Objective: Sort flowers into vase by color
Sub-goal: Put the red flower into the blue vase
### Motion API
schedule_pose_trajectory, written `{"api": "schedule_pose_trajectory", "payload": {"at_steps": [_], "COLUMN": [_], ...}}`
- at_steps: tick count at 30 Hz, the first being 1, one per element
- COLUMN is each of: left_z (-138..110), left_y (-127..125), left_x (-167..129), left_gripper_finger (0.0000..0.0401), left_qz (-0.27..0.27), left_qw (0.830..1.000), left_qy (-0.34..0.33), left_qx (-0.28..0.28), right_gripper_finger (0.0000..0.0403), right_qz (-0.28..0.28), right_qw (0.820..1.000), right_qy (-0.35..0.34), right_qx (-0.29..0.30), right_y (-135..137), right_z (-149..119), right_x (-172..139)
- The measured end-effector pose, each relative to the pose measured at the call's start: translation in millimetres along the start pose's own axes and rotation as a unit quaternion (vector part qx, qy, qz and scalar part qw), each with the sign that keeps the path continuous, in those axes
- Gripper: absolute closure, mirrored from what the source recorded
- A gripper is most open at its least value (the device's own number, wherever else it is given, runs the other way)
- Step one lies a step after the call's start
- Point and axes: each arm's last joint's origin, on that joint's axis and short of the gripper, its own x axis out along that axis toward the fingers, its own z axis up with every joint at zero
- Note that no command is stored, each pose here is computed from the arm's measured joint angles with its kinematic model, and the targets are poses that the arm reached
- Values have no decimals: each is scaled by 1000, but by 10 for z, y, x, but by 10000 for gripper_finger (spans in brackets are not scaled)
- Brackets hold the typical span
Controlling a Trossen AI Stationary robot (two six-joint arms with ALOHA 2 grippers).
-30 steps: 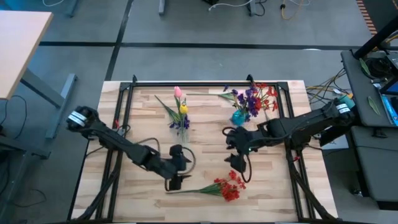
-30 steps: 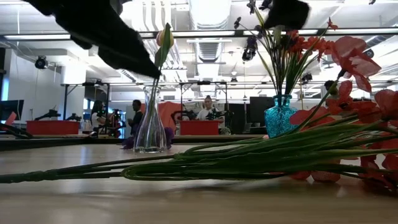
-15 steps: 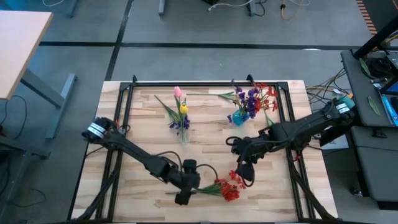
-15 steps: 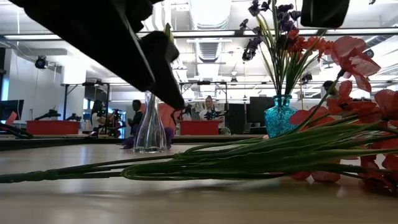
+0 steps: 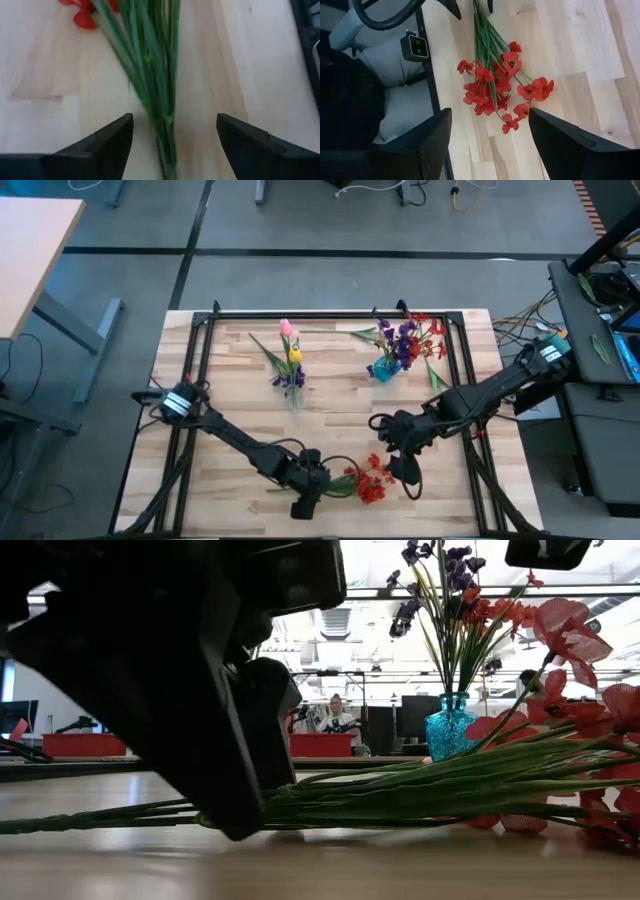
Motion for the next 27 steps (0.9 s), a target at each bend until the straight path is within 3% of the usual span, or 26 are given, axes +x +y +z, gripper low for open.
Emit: {"api": "schedule_pose_trajectory", "payload": {"at_steps": [5, 14, 20, 27], "left_z": [-30, -75, -72, -43], "left_y": [17, 62, 16, -134], "left_x": [56, 79, -16, -386], "left_gripper_finger": [192, 380, 394, 399], "left_qz": [2, 11, 30, 121], "left_qw": [1000, 1000, 999, 985], "left_qy": [-8, -8, -19, -77], "left_qx": [-14, -25, 22, 100], "right_gripper_finger": [150, 152, 152, 152], "right_qz": [-6, -13, -19, -44], "right_qw": [1000, 1000, 998, 992], "right_qy": [-4, -11, -19, -65], "right_qx": [-10, -22, -51, -97], "right_y": [42, 110, 164, 253], "right_z": [-44, -117, -170, -302], "right_x": [10, 24, 24, -79]}}
